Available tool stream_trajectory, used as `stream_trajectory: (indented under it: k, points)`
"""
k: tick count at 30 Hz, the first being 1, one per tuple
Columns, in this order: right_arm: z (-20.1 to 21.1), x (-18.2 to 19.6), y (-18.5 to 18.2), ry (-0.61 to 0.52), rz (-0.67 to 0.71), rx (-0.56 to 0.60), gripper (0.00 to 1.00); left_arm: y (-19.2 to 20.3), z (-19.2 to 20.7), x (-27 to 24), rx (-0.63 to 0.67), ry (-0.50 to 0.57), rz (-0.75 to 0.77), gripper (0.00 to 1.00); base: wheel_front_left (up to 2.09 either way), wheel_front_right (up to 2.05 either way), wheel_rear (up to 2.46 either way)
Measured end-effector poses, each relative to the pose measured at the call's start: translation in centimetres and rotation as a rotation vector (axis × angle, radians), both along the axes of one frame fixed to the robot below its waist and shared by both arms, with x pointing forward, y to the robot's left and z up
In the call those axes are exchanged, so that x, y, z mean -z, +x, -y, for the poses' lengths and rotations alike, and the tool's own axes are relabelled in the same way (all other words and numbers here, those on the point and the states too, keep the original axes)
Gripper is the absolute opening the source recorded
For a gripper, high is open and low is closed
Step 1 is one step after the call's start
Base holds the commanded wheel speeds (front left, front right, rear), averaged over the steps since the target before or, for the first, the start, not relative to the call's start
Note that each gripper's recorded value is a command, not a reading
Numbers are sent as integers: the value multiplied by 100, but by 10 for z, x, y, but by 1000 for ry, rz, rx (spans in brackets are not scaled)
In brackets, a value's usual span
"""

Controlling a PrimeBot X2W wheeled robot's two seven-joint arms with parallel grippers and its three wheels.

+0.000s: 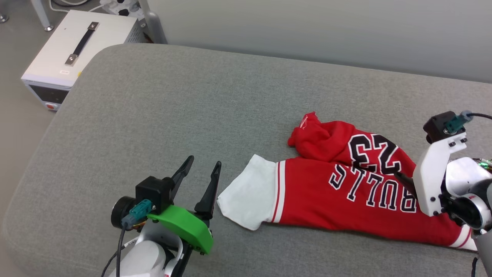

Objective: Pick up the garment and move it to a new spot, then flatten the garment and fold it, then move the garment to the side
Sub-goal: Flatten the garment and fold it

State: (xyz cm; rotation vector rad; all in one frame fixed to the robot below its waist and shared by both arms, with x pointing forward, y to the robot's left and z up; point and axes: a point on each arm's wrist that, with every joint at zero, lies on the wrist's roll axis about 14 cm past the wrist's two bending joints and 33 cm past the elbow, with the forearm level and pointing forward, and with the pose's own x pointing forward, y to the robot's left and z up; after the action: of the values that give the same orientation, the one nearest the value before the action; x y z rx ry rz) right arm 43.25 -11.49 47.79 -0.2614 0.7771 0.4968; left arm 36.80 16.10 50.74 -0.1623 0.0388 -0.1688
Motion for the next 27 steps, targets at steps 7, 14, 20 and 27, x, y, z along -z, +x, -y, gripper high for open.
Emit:
stream_trajectory:
  k: [7, 14, 20, 27]
  points:
    - [-25, 25, 24, -77, -109, -74, 100, -2, -12, 8, -47, -9, -19, 100, 0, 0, 0]
    - [-35, 65, 39, -124, -178, -100, 100, 1, -20, 15, -76, -6, -37, 100, 0, 0, 0]
    - [-43, 92, 42, -138, -221, -127, 100, 1, -27, 26, -98, 0, -70, 100, 0, 0, 0]
    - [-50, 99, 52, -135, -199, -157, 0, 6, -27, 33, -101, 2, -87, 100, 0, 0, 0]
